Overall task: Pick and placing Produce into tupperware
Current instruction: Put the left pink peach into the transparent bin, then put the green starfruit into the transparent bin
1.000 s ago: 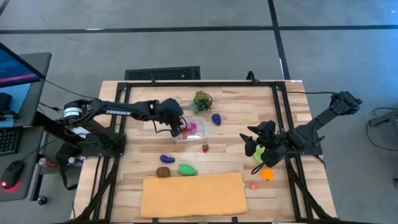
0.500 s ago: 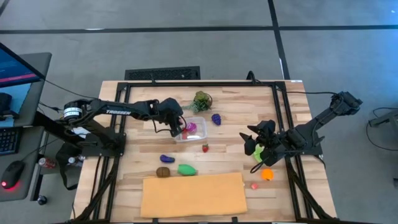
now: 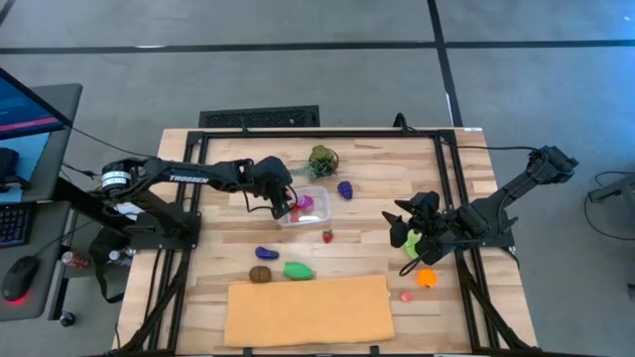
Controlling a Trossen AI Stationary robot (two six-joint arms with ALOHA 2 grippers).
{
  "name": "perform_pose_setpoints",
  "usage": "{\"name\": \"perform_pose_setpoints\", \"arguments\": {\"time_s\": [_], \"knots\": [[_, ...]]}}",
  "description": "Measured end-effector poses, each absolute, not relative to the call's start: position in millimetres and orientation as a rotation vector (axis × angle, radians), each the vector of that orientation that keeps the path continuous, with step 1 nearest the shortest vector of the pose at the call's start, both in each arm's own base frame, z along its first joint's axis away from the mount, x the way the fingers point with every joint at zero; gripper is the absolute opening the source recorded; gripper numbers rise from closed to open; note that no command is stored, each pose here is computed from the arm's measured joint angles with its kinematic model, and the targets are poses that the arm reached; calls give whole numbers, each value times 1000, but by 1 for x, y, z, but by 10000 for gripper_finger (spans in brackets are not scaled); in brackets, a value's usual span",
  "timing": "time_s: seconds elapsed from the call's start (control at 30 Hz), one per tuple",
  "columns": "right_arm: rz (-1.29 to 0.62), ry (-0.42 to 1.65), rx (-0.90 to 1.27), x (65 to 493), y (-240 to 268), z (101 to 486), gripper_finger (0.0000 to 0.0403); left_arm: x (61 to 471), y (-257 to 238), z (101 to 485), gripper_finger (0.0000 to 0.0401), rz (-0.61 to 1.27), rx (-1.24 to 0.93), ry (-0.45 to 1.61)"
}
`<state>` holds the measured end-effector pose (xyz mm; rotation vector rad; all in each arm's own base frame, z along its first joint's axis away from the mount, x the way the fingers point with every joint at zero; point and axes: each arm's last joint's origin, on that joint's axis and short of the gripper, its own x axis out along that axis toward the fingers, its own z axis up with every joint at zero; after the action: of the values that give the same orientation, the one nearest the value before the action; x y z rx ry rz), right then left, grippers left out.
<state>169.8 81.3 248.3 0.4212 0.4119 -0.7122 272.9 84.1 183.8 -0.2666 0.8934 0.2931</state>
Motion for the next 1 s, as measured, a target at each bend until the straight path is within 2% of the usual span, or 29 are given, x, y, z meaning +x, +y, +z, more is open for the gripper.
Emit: {"name": "perform_pose_setpoints", "arguments": {"time_s": [0.77,1.0], "knots": [[-711,410,423,170,81,248,260,271,83,182,120,271,-242,928],[-711,410,424,170,81,248,260,271,82,182,163,265,-243,927]]}}
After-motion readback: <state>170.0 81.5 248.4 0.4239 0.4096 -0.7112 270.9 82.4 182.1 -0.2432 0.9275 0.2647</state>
